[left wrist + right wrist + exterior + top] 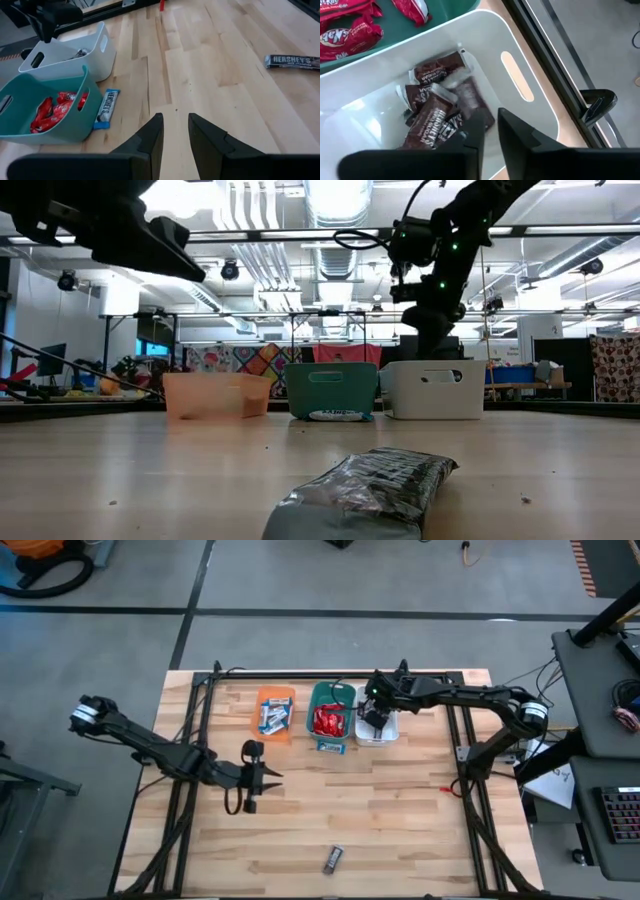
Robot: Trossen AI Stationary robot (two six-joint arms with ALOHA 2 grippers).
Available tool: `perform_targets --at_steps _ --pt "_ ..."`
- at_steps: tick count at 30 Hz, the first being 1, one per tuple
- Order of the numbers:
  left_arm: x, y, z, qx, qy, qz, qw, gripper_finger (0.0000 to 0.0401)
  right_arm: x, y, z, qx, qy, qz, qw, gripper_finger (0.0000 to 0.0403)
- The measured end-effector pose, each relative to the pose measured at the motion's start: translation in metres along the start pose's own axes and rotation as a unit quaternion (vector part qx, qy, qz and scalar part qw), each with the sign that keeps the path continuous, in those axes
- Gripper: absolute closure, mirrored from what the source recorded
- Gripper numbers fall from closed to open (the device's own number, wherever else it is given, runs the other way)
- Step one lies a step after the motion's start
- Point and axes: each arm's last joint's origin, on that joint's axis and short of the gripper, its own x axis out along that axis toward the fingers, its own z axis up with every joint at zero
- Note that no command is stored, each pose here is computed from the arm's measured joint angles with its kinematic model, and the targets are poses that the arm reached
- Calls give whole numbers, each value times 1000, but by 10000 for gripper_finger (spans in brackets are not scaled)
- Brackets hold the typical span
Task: Organize candy in baskets
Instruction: Put the white chocolate into the orange bin
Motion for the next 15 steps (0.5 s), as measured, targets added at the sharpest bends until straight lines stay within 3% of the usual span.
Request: perform_targets --at_steps 6,11,15 --pt "2 -1 2 -4 -8 0 1000 326 -1 0 0 10 -2 0 1000 306" --pt "2 -1 4 -20 -19 0 1000 326 -19 -1 1 26 -19 6 999 286" --pt "2 -1 4 -33 -22 0 999 326 -43 6 3 39 -49 57 996 287"
